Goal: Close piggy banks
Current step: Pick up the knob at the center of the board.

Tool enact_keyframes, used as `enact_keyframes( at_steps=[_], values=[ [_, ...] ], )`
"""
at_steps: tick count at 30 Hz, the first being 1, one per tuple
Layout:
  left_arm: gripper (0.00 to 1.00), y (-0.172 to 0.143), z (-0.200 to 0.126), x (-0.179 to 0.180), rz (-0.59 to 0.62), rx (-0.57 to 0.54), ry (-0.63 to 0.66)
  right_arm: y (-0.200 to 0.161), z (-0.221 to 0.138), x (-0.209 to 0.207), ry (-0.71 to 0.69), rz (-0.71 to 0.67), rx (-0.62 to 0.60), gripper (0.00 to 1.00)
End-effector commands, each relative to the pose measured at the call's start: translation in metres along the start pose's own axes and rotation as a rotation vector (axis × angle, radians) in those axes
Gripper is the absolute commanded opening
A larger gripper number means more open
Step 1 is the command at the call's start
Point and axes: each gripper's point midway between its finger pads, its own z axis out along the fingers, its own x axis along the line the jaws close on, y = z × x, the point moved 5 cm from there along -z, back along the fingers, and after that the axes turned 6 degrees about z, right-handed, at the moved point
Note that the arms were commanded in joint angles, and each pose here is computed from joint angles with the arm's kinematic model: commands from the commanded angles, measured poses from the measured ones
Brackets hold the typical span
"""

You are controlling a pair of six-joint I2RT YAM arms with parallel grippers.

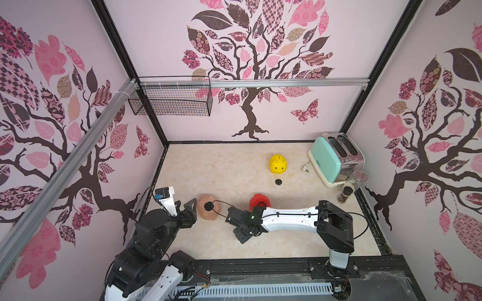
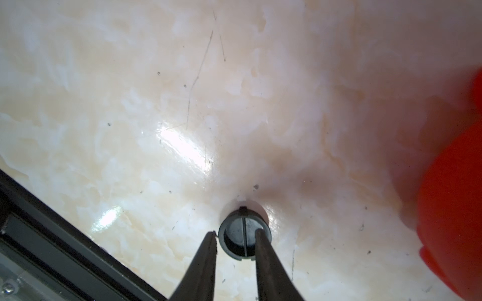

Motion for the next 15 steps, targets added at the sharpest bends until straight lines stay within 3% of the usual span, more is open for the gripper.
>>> enact_keyframes(
  at_steps=[1, 15],
  values=[
    [0.68, -0.002, 0.0, 0.002, 0.0, -0.005, 0.012, -0.008, 0.006, -0.011, -0.051, 0.014, 0.033, 0.29],
    [0.68, -0.002, 0.001, 0.002, 0.0, -0.003, 0.012, -0.014, 0.017, -0.013, -0.056, 0.023, 0.061, 0.24]
  ],
)
